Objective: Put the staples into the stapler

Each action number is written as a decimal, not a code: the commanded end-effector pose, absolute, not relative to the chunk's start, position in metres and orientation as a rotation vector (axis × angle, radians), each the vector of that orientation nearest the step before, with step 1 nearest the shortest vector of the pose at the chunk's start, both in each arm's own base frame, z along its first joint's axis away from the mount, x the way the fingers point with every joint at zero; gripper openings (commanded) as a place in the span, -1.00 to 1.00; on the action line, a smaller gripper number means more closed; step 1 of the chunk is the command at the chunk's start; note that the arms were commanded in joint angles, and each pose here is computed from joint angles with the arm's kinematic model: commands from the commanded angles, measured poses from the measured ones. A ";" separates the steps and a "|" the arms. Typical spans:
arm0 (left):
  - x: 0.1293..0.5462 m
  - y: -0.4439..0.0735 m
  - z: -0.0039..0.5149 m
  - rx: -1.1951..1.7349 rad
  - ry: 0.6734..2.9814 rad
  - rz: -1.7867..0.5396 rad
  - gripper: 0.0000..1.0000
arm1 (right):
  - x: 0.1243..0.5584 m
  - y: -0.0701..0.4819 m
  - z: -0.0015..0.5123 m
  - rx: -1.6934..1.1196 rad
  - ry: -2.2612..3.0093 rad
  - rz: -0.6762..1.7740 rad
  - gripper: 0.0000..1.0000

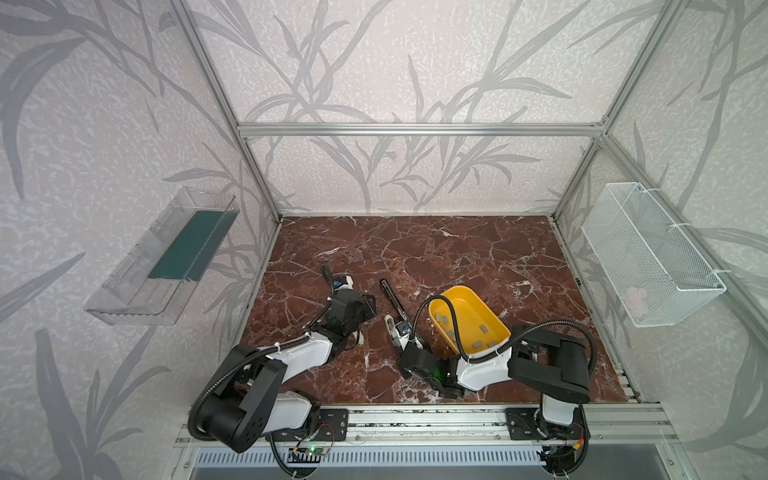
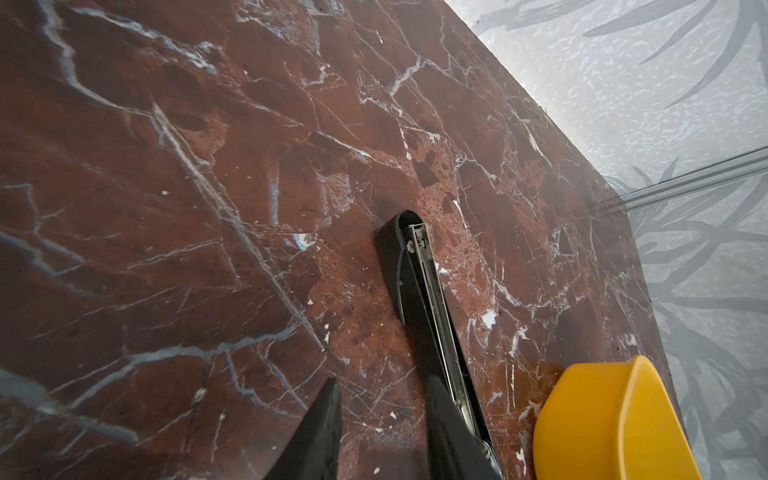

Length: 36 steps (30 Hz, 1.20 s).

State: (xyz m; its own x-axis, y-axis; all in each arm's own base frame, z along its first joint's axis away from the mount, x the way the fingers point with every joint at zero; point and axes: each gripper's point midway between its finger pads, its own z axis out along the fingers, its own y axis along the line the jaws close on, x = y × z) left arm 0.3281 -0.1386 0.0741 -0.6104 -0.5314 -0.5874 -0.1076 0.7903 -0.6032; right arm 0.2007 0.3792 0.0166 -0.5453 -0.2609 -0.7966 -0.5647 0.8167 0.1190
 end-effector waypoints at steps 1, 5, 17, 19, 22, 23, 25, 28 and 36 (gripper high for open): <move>0.336 -0.149 0.087 -0.473 2.126 -0.759 -0.38 | 0.187 0.344 -0.043 -0.732 2.354 0.290 -0.58; 0.335 -0.154 0.078 -0.485 2.165 -0.771 -0.50 | 0.191 0.349 -0.048 -0.729 2.380 0.309 -0.58; 0.333 -0.167 0.078 -0.447 2.179 -0.807 -0.67 | 0.207 0.355 -0.044 -0.701 2.383 0.309 -0.58; 0.332 -0.169 0.078 -0.431 2.190 -0.798 -0.71 | 0.209 0.358 -0.045 -0.702 2.387 0.317 -0.58; 0.330 -0.173 0.077 -0.427 2.204 -0.829 -0.81 | 0.211 0.363 -0.042 -0.698 2.386 0.329 -0.58; 0.330 -0.176 0.078 -0.423 2.196 -0.848 -0.83 | 0.212 0.363 -0.041 -0.697 2.381 0.328 -0.58; 0.330 -0.178 0.079 -0.410 2.177 -0.863 -0.85 | 0.215 0.362 -0.039 -0.690 2.374 0.322 -0.58; 0.328 -0.174 0.076 -0.428 2.173 -0.848 -0.85 | 0.216 0.364 -0.038 -0.678 2.384 0.345 -0.58; 0.320 -0.179 0.072 -0.448 2.115 -0.903 -0.91 | 0.216 0.368 -0.039 -0.671 2.386 0.364 -0.57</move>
State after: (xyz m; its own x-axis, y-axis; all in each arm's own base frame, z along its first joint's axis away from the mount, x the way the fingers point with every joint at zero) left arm 0.3191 -0.1778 0.0712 -0.6585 -0.5379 -0.5263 -0.0185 0.7108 -0.7031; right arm 0.2353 0.4018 0.0187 -0.5887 -0.2299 -0.7750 -0.5480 0.8183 0.1735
